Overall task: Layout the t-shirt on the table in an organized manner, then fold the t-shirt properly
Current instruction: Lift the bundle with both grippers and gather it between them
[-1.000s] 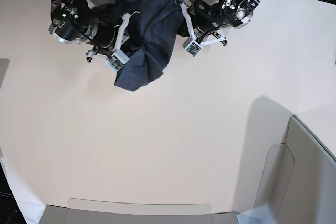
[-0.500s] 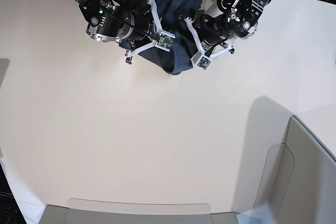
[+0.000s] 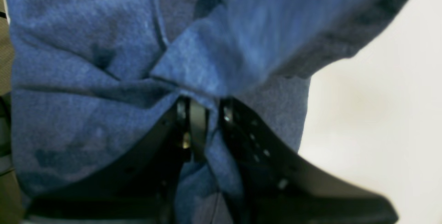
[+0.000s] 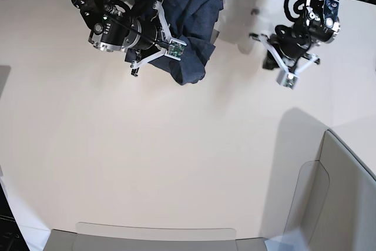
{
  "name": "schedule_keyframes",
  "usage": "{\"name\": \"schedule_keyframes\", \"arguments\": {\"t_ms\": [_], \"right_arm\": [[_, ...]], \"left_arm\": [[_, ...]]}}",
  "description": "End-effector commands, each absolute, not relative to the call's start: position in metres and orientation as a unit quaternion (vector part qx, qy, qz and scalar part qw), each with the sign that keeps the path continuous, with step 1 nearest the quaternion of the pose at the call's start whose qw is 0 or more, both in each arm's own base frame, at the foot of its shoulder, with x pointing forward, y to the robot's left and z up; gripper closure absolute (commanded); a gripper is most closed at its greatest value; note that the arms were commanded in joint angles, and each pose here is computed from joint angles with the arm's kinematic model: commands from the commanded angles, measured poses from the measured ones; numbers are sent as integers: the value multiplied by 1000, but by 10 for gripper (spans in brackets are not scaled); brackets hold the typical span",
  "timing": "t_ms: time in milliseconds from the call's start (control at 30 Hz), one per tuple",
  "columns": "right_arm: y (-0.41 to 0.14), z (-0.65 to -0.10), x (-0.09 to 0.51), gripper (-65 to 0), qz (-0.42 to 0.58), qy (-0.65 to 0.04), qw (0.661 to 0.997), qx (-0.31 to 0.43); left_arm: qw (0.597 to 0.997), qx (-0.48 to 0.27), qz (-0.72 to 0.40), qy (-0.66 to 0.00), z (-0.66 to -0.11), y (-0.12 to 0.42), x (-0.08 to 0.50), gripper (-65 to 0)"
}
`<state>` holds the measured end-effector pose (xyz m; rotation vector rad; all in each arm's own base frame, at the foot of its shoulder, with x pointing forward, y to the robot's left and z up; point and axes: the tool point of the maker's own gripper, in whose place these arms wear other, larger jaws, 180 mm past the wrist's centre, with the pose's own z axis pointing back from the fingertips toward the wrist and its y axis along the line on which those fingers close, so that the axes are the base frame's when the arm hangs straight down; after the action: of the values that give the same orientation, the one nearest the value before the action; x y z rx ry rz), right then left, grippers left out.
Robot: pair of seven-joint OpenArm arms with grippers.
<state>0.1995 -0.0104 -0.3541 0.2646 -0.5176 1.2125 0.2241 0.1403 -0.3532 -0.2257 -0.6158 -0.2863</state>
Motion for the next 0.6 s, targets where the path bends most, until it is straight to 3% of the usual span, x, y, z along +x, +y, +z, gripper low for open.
{"name": "schedule_keyframes", "arguments": {"t_ms": [0, 200, 567], "right_arm": [[-10, -348, 203, 0, 564, -248, 779, 120], [-10, -347, 206, 0, 564, -250, 778, 118], [-9, -345, 208, 0, 564, -253, 777, 117]], "left_arm": [[933, -132, -158, -296, -352, 134, 211, -4], [918, -214, -228, -243, -364, 118, 145, -4], [893, -337, -238, -179, -360, 72, 94, -4]]}}
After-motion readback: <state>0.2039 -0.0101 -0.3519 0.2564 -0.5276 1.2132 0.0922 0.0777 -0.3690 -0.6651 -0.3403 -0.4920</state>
